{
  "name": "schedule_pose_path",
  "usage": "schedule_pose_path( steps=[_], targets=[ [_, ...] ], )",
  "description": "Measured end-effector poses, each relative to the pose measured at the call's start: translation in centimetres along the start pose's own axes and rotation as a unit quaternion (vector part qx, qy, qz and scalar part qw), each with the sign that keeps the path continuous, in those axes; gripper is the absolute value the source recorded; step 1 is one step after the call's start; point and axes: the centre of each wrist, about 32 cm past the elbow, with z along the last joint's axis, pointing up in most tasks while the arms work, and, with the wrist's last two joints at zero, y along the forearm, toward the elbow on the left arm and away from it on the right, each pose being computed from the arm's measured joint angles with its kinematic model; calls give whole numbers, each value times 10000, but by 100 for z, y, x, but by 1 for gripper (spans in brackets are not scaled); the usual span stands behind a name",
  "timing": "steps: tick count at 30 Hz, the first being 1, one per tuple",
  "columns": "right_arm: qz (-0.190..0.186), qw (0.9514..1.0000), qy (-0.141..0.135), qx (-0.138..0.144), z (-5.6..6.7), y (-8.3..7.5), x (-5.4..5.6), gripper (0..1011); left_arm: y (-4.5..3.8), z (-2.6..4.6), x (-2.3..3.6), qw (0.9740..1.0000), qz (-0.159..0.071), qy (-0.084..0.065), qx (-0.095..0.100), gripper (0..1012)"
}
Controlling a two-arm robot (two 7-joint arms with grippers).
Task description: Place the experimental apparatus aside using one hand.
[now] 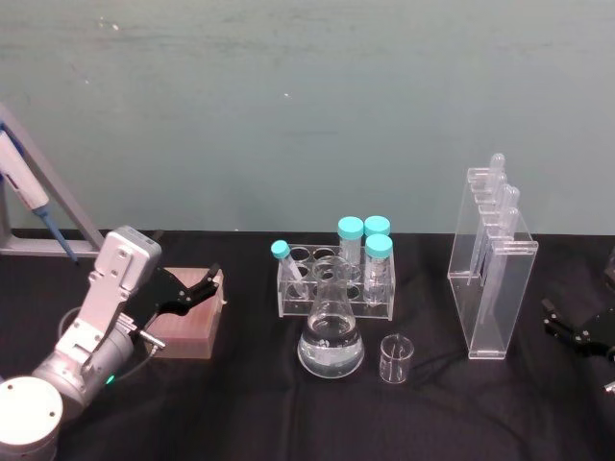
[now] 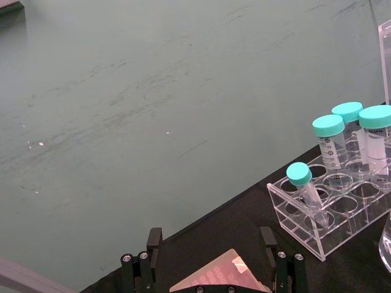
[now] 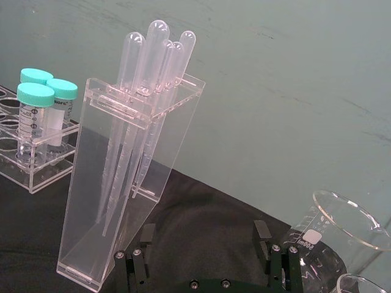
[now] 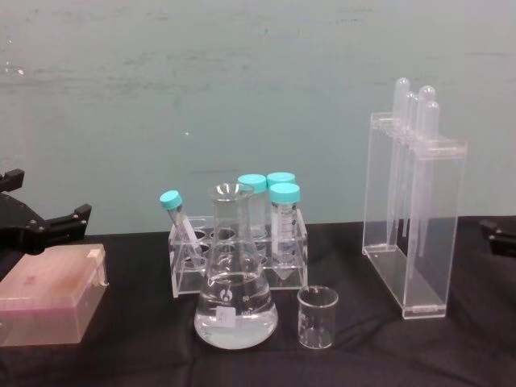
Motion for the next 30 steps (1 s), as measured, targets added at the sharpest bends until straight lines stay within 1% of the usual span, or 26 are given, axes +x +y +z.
schedule_pose_path(
  steps=[30],
  targets=[
    [0, 10000, 0, 0, 0, 0, 0, 1003, 0, 0, 0, 10000, 0, 0, 0, 1000]
  ],
)
